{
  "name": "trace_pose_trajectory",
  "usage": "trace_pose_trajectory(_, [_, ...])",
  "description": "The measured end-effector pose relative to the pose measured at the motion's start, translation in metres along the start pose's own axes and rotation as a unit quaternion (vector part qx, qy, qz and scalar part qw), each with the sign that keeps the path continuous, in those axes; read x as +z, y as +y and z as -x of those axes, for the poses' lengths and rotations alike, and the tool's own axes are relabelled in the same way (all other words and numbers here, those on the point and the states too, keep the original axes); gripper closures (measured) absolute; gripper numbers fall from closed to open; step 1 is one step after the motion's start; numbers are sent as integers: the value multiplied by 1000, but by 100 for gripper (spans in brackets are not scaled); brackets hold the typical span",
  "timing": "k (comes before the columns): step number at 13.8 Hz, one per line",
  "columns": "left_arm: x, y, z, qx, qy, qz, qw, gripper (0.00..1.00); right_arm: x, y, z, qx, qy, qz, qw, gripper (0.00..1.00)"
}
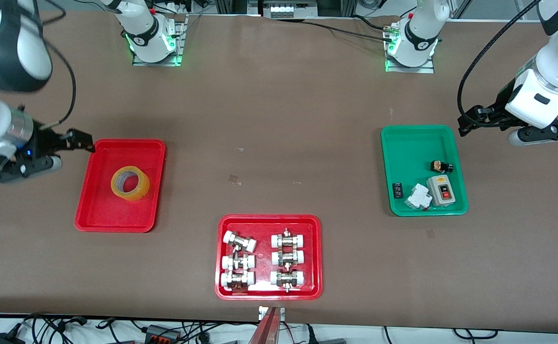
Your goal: Left arm passes tape to right arm into tray
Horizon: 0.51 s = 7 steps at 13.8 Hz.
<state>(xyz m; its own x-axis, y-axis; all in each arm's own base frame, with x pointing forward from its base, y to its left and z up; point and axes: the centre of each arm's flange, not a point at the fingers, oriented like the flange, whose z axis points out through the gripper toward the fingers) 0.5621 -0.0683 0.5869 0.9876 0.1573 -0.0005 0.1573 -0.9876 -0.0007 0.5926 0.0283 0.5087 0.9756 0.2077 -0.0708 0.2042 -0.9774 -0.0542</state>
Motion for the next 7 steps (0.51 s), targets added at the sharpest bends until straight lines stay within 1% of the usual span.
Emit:
trace_pose_trajectory(3, [-3, 2, -2, 1, 12, 7, 1000, 0, -40, -31, 27, 38, 19, 8, 999, 0])
trace_pose_trajectory(5, [-3, 1, -3, 0, 13, 7, 1000, 0, -54, -34, 49, 48, 35, 12, 998, 0])
trace_pose_trajectory(7, [-3, -3, -4, -3, 13, 7, 1000, 0, -68, -34, 63, 54, 50, 15, 997, 0])
